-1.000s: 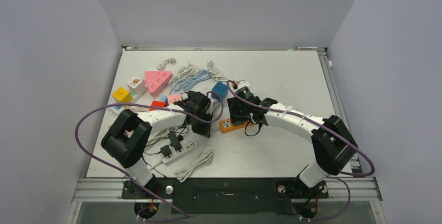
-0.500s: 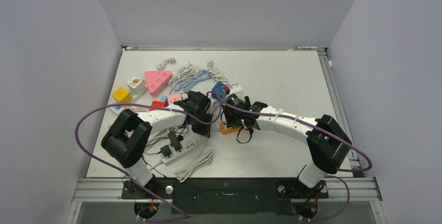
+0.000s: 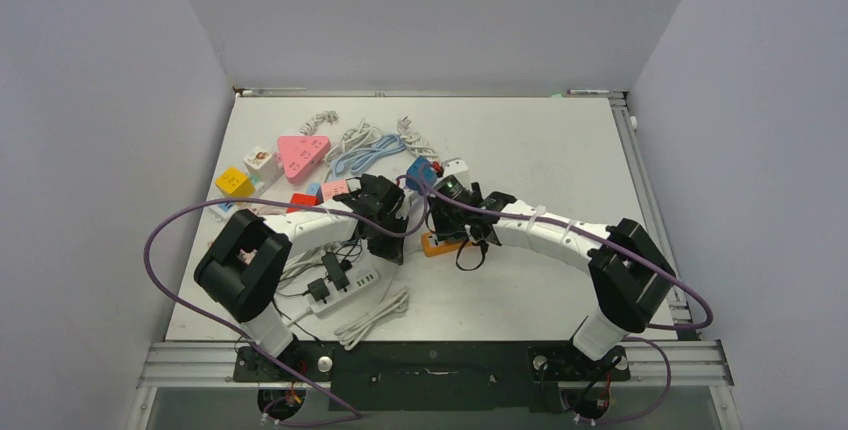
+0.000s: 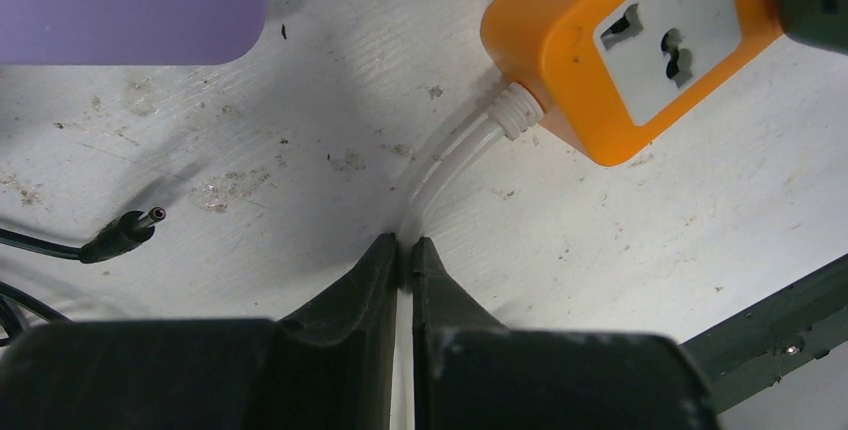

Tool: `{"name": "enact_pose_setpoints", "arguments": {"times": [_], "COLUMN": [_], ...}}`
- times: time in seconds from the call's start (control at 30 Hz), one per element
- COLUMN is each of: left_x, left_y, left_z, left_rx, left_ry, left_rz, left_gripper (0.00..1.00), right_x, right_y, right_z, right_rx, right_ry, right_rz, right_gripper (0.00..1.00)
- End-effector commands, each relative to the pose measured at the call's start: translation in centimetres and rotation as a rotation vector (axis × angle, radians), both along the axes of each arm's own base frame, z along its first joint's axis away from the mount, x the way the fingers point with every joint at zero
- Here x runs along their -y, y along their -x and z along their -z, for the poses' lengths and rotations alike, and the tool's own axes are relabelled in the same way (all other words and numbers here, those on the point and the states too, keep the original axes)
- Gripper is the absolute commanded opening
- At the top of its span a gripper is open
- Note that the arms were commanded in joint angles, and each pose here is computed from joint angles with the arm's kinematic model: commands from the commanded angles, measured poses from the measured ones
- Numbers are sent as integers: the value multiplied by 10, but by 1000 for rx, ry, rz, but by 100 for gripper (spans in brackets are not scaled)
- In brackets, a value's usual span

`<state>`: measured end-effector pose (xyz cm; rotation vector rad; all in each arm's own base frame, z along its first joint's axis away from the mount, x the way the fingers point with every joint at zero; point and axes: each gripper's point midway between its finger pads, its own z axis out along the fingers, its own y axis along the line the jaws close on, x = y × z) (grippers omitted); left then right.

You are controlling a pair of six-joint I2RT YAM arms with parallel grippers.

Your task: Pull the plug off the socket

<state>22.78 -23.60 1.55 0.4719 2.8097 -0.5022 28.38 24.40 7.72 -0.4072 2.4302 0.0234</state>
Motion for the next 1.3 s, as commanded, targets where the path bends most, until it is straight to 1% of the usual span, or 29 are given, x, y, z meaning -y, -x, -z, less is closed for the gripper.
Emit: {"name": "enact_pose_setpoints", "arguments": {"times": [0.0,0.13,0.4,0.53,0.77,1.03,1.27], "left_x": [-15,-15,-15,-15,-16,-16,-16], "left_y": [-1,-1,-1,-1,-1,-1,-1], "left_z": [6,6,6,7,7,8,8], "left_rx": [-10,-11,-12,-13,-14,-16,-15], "left_ry": [-79,-78,-80,-81,-83,-86,-87], "left_rz": [-9,-9,-10,-10,-9,-10,-10], "left_gripper": [0,0,0,0,0,0,0], "right_x": [17,19,24,33,47,39,39], "right_y": [-19,-20,-23,-24,-25,-20,-17], "right_z": [-16,-14,-14,-16,-28,-44,-47], "right_rx": [23,-21,-21,5,74,151,169], "right_ry": [-67,-158,-157,-105,31,109,135], "right_rz": [28,21,36,64,99,90,81], "right_gripper": [5,5,5,5,5,5,5]}}
